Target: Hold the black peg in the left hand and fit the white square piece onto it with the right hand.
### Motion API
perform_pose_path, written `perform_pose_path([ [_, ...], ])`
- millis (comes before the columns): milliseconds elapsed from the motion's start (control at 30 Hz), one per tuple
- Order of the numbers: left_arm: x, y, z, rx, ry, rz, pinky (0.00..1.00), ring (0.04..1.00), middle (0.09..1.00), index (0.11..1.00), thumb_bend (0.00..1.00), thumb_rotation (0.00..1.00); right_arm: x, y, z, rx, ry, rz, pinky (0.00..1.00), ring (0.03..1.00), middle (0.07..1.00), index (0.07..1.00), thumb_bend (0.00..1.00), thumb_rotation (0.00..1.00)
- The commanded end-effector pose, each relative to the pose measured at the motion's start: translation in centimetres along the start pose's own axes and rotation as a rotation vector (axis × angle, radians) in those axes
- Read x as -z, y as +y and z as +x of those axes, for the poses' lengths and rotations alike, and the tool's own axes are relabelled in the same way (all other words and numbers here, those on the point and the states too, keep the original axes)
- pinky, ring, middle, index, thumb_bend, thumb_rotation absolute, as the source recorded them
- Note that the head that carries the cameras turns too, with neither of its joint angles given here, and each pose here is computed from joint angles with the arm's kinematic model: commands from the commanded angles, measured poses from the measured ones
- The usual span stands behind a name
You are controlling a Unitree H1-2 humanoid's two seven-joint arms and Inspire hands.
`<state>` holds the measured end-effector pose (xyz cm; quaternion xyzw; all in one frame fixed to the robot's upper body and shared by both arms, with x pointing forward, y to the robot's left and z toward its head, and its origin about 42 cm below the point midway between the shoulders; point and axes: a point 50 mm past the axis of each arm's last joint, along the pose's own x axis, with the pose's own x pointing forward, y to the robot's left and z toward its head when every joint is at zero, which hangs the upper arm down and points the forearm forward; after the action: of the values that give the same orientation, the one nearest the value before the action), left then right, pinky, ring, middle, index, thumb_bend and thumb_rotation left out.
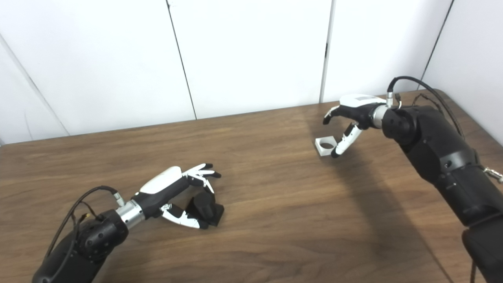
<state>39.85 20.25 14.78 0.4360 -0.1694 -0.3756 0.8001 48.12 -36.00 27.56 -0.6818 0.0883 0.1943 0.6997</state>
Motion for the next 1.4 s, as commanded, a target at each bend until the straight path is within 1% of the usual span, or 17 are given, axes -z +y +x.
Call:
perform_pose_path([
  [0,1.8,-0.6,-1.8,0.087,0.103,0.06,0.9,0.986,0.891,0.492,0.52,0.08,-0.5,-3.8,-0.2,0.108,-0.01,-0.015,0.86,0.954,0.938,0.83,0.89,0.35],
  [300,1.8,-0.7,-2.1,0.092,0.115,0.054,0.9,0.989,0.896,0.492,0.52,0.08,-0.5,-2.6,0.6,0.097,-0.002,-0.012,0.86,0.952,0.937,0.831,0.88,0.35],
  [500,1.5,-0.6,-2.2,0.095,0.119,0.055,0.91,0.994,0.896,0.492,0.52,0.08,-0.5,-1.6,1.1,0.094,-0.005,-0.013,0.84,0.942,0.932,0.832,0.89,0.39],
  [567,1.5,-0.6,-2.2,0.093,0.115,0.053,0.9,0.99,0.892,0.492,0.52,0.08,-0.5,-1.3,1.2,0.093,-0.007,-0.01,0.85,0.942,0.932,0.833,0.89,0.39],
  [633,1.5,-0.6,-2.1,0.093,0.116,0.051,0.9,0.992,0.892,0.492,0.52,0.08,-0.5,-1.0,1.4,0.092,-0.007,-0.006,0.86,0.944,0.931,0.83,0.89,0.39],
  [900,1.5,-0.7,-2.2,0.089,0.116,0.044,0.9,0.992,0.894,0.492,0.52,0.08,-0.4,0.0,1.8,0.107,-0.012,0.005,0.84,0.931,0.917,0.806,0.88,0.37],
  [1033,1.4,-0.7,-2.3,0.089,0.114,0.046,0.9,0.992,0.893,0.492,0.52,0.08,-0.3,0.5,1.8,0.113,-0.012,0.012,0.85,0.93,0.911,0.793,0.87,0.36],
  [1100,1.4,-0.7,-2.3,0.089,0.115,0.048,0.89,0.991,0.892,0.492,0.52,0.08,-0.2,0.8,1.8,0.132,-0.02,0.017,0.86,0.922,0.902,0.778,0.86,0.35],
  [1133,1.4,-0.6,-2.3,0.09,0.115,0.049,0.89,0.991,0.892,0.492,0.52,0.08,-0.1,0.9,1.8,0.144,-0.026,0.018,0.85,0.91,0.89,0.747,0.85,0.32],
  [1200,1.4,-0.6,-2.3,0.092,0.116,0.048,0.89,0.99,0.892,0.492,0.52,0.08,0.0,1.1,1.8,0.163,-0.035,0.017,0.83,0.895,0.877,0.712,0.83,0.3],
  [1267,1.4,-0.5,-2.3,0.095,0.117,0.05,0.91,0.994,0.896,0.492,0.52,0.08,0.1,1.2,1.8,0.182,-0.042,0.01,0.8,0.871,0.856,0.658,0.8,0.25],
  [1333,1.4,-0.5,-2.3,0.096,0.121,0.05,0.9,0.993,0.895,0.492,0.52,0.08,0.2,1.3,1.7,0.195,-0.046,0.006,0.78,0.862,0.848,0.629,0.78,0.23],
  [1367,1.4,-0.5,-2.4,0.095,0.123,0.048,0.9,0.994,0.895,0.492,0.52,0.08,0.3,1.3,1.7,0.201,-0.049,0.005,0.79,0.859,0.843,0.563,0.65,0.19],
])
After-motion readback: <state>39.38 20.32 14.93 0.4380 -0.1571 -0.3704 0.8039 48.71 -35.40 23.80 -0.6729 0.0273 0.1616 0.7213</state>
